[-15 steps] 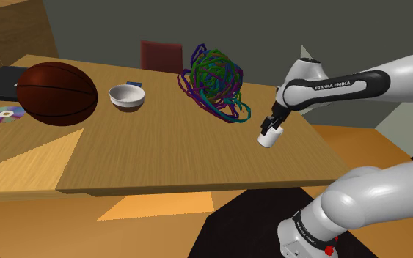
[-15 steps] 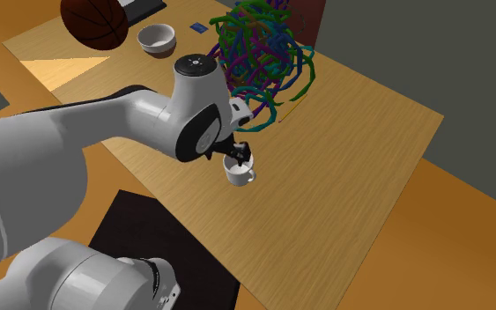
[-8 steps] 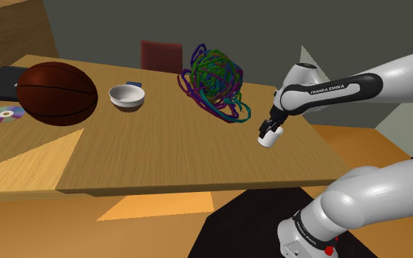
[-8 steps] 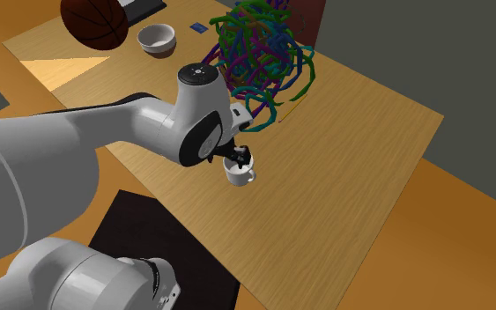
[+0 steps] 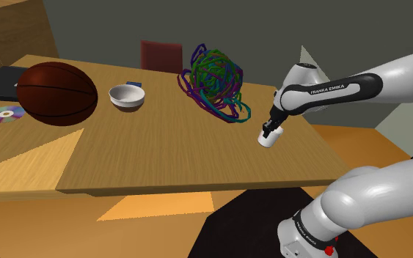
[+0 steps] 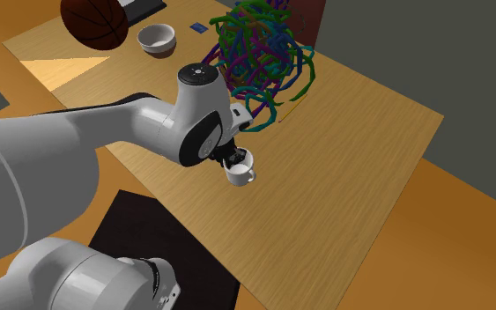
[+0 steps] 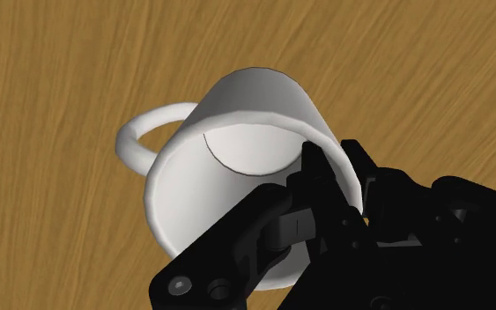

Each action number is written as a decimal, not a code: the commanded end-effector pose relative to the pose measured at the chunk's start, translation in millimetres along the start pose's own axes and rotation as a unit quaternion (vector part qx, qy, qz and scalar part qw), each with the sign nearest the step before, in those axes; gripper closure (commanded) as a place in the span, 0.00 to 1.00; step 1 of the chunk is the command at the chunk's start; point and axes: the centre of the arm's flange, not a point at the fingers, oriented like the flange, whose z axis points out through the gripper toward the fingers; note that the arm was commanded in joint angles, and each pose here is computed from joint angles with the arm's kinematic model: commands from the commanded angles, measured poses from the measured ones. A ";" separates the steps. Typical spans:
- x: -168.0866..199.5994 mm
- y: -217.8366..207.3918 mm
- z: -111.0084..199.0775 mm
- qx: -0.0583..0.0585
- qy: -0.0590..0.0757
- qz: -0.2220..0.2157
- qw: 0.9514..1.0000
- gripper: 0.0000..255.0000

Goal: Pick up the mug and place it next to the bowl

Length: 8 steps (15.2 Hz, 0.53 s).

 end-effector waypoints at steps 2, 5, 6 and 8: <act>0.0 0.0 -0.1 0.000 0.000 0.000 1.000 1.00; 0.0 0.0 0.0 0.000 0.000 0.000 1.000 1.00; 0.1 0.3 -5.3 0.000 0.000 0.000 1.000 1.00; 0.3 0.8 -15.8 0.000 0.000 0.000 1.000 1.00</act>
